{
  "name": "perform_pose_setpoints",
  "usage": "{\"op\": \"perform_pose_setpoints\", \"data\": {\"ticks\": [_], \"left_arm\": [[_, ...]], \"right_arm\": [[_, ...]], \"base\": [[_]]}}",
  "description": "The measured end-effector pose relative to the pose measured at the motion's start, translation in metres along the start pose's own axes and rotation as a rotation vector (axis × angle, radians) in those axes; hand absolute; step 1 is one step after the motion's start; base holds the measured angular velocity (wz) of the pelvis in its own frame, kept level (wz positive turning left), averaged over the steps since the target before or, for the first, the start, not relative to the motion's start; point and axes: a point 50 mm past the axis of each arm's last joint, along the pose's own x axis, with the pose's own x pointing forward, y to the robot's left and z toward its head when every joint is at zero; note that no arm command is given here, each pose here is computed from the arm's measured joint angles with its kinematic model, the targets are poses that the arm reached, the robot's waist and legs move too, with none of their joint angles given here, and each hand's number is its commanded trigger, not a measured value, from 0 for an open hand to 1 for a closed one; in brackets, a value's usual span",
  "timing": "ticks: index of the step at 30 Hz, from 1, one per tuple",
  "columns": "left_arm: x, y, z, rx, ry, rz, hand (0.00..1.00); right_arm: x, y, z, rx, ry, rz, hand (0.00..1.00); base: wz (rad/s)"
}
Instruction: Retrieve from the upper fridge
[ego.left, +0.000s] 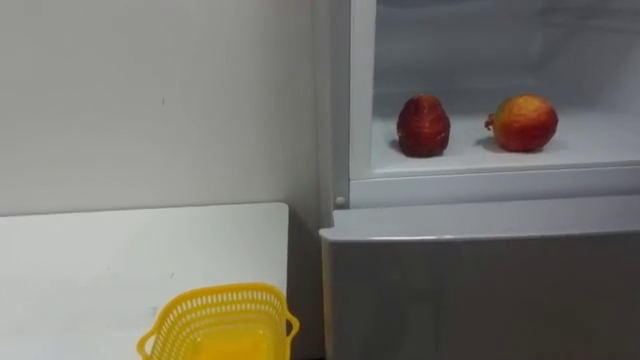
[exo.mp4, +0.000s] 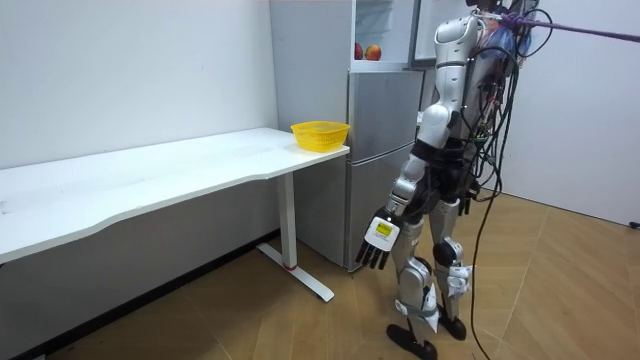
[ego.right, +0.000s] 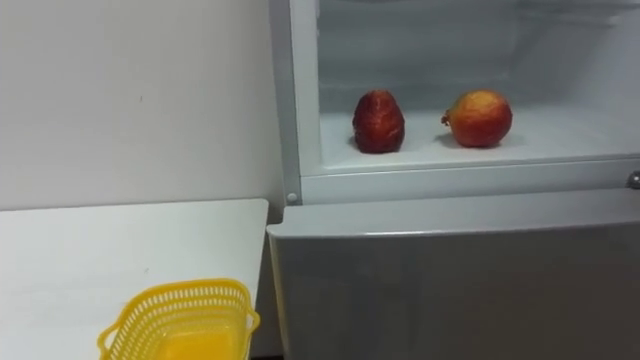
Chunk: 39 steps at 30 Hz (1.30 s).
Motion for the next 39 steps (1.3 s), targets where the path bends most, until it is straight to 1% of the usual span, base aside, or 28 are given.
{"op": "perform_pose_setpoints", "data": {"ticks": [1,4,6,8,11,15,18,20,21,23,24,27,29,30,31,32,33,35,39], "left_arm": [[0.0,-0.001,0.003,0.023,-0.011,0.0,0.0],[0.001,-0.003,0.007,0.037,-0.036,-0.005,0.0],[0.001,-0.003,0.009,0.04,-0.047,-0.007,0.0],[0.001,-0.004,0.01,0.045,-0.057,-0.008,0.0],[0.001,-0.005,0.009,0.053,-0.057,-0.014,0.0],[0.001,-0.007,0.006,0.052,-0.054,-0.033,0.0],[0.001,-0.009,0.005,0.046,-0.053,-0.038,0.0],[0.0,-0.009,0.003,0.043,-0.052,-0.038,0.0],[0.0,-0.009,0.003,0.041,-0.052,-0.036,0.0],[0.0,-0.008,0.003,0.038,-0.062,-0.035,0.0],[0.0,-0.008,0.003,0.038,-0.067,-0.036,0.0],[0.0,-0.012,0.009,0.049,-0.107,-0.056,0.0],[-0.001,-0.014,0.008,0.054,-0.121,-0.073,0.0],[-0.001,-0.015,0.008,0.059,-0.124,-0.076,0.0],[-0.001,-0.016,0.009,0.061,-0.128,-0.083,0.0],[-0.001,-0.017,0.007,0.06,-0.126,-0.087,0.0],[-0.001,-0.017,0.007,0.061,-0.127,-0.09,0.0],[-0.001,-0.02,0.007,0.075,-0.133,-0.102,0.0],[-0.001,-0.024,0.005,0.087,-0.128,-0.121,0.0]], "right_arm": [[0.0,-0.001,0.003,0.003,-0.014,-0.014,0.0],[-0.001,-0.006,0.009,0.019,-0.052,-0.054,0.0],[-0.001,-0.009,0.01,0.06,-0.071,-0.071,0.0],[-0.002,-0.015,0.015,0.193,-0.121,-0.106,0.0],[-0.005,-0.022,0.031,0.33,-0.219,-0.143,0.0],[-0.011,-0.025,0.053,0.434,-0.346,-0.155,0.0],[-0.022,-0.03,0.066,0.498,-0.459,-0.157,0.0],[-0.041,-0.036,0.083,0.499,-0.604,-0.173,0.0],[-0.046,-0.037,0.086,0.504,-0.643,-0.174,0.0],[-0.066,-0.038,0.097,0.519,-0.776,-0.174,0.0],[-0.069,-0.039,0.1,0.523,-0.799,-0.172,0.0],[-0.09,-0.039,0.111,0.529,-0.91,-0.164,0.0],[-0.11,-0.039,0.12,0.514,-1.026,-0.161,0.0],[-0.115,-0.039,0.122,0.511,-1.051,-0.161,0.0],[-0.124,-0.041,0.128,0.504,-1.101,-0.167,0.0],[-0.135,-0.044,0.133,0.496,-1.152,-0.181,0.0],[-0.14,-0.046,0.135,0.493,-1.176,-0.189,0.0],[-0.161,-0.051,0.143,0.469,-1.275,-0.239,0.0],[-0.186,-0.051,0.152,0.446,-1.386,-0.298,0.0]], "base": [[-0.08],[-0.09],[-0.02],[0.0],[0.0],[-0.06],[-0.06],[-0.05],[-0.05],[-0.06],[-0.11],[-0.19],[-0.2],[-0.15],[-0.17],[-0.16],[-0.13],[-0.1],[-0.08]]}}
